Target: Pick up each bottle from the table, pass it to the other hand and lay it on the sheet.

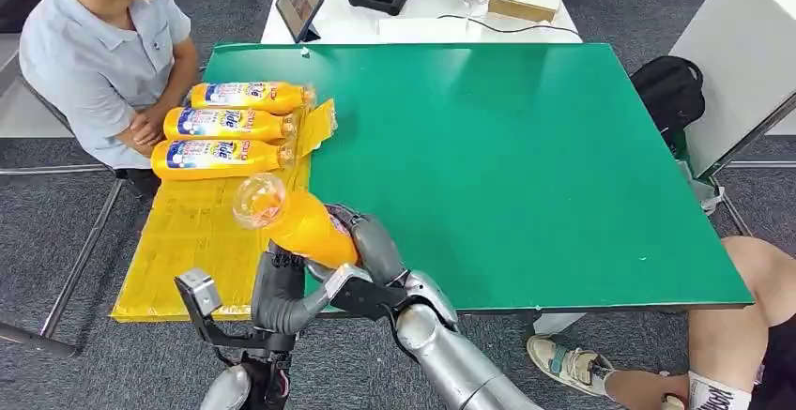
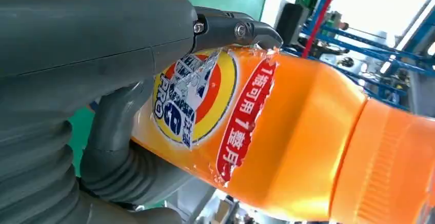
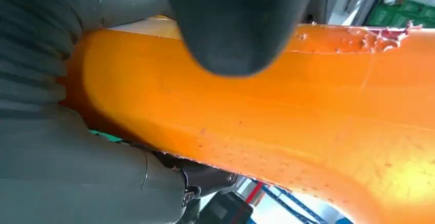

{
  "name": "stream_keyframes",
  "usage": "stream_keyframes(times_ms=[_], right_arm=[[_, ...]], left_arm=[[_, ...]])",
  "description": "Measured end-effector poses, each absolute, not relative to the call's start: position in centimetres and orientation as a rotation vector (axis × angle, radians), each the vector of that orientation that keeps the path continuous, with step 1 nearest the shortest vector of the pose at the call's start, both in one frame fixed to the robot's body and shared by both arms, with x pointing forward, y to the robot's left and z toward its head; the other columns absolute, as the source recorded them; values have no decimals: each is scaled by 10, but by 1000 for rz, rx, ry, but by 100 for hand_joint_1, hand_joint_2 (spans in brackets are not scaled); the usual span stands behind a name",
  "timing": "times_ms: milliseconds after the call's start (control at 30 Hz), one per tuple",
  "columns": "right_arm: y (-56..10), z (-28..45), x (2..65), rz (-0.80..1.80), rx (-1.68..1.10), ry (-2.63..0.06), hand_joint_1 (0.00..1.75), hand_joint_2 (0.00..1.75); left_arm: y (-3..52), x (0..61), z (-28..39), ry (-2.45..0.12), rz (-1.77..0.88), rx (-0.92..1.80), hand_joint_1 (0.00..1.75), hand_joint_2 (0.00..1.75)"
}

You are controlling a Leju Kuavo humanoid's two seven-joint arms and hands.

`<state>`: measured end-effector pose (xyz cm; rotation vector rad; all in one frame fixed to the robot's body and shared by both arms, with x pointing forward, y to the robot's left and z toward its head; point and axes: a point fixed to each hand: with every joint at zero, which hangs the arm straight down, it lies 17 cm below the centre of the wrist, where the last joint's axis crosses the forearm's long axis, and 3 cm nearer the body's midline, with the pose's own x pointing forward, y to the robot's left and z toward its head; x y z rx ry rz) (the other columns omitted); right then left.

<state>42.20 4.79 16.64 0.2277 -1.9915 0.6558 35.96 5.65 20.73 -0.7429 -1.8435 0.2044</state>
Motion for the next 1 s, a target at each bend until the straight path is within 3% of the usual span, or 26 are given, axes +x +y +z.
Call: stream_keyframes(times_ms=[67,100,133,1000], right_arm=[[49,167,421,660,231,-1993,175,175],[50,166,420,667,231,-1993,175,175],[50,165,419,684,221,-1999,173,175],[69,137,410,1090,46,-2015,169,175]], left_arm=[[57,358,208,-1861,197,-735,0,175],[58,358,208,-1868,195,-728,106,175],[60,359,208,-1868,199,-722,173,175],[80,369,182,-1800,223,-608,175,175]])
